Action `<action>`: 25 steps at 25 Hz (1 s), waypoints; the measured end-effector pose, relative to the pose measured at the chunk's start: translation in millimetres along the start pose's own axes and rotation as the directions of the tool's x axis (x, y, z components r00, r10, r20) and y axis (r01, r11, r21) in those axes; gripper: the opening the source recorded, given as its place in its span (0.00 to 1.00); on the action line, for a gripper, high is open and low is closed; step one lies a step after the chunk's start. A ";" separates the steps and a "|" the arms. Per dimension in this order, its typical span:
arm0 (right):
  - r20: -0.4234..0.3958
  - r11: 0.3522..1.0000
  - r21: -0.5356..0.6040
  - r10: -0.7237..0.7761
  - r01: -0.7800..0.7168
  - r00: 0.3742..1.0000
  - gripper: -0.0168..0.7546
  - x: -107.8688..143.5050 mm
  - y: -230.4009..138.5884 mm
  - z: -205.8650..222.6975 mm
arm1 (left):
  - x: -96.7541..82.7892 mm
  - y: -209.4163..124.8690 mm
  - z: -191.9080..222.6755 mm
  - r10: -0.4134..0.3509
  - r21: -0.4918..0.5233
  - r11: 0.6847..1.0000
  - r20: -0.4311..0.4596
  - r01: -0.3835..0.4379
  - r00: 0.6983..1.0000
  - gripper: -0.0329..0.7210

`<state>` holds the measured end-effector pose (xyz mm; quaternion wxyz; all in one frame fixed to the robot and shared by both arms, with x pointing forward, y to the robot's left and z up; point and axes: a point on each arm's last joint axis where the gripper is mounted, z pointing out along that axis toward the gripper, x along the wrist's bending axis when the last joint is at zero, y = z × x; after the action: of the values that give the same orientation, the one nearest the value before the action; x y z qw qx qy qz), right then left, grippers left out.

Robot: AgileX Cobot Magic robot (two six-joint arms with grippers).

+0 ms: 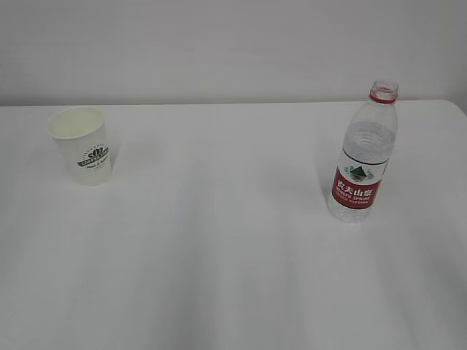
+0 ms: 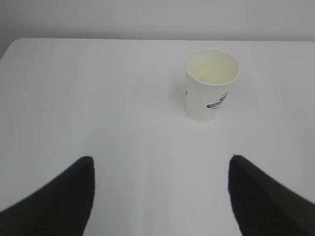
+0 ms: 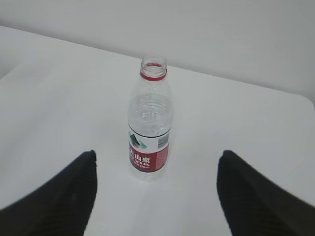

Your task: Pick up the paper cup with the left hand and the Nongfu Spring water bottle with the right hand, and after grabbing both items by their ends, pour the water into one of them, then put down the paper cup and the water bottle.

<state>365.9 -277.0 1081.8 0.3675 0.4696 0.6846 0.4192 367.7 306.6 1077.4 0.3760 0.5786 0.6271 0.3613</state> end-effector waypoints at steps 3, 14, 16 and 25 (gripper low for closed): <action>-0.004 1.000 0.013 0.020 -0.020 1.000 0.82 -1.5 -0.2 7.4 | 0.5 -0.6 8.4 0.000 0.030 1.000 -0.002 0.001 1.000 0.90; -0.016 0.998 0.040 0.058 -0.058 0.998 0.83 -6.5 -1.0 33.4 | 1.4 2.0 32.4 -0.030 0.045 0.999 -0.002 0.030 1.000 0.93; -0.026 0.997 0.047 0.064 -0.063 0.998 0.83 -6.8 -1.7 38.9 | 1.7 2.6 36.1 -0.031 0.043 0.999 -0.004 0.031 1.000 0.93; -0.072 0.998 -0.006 0.058 -0.059 0.996 0.83 -6.3 2.6 53.1 | 2.7 2.3 47.9 -0.035 0.055 0.998 -0.010 0.036 0.999 0.92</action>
<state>416.3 -270.3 1064.8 0.3321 0.4727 0.6815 0.4493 411.3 310.4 1057.4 0.3635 0.5759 0.6487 0.3396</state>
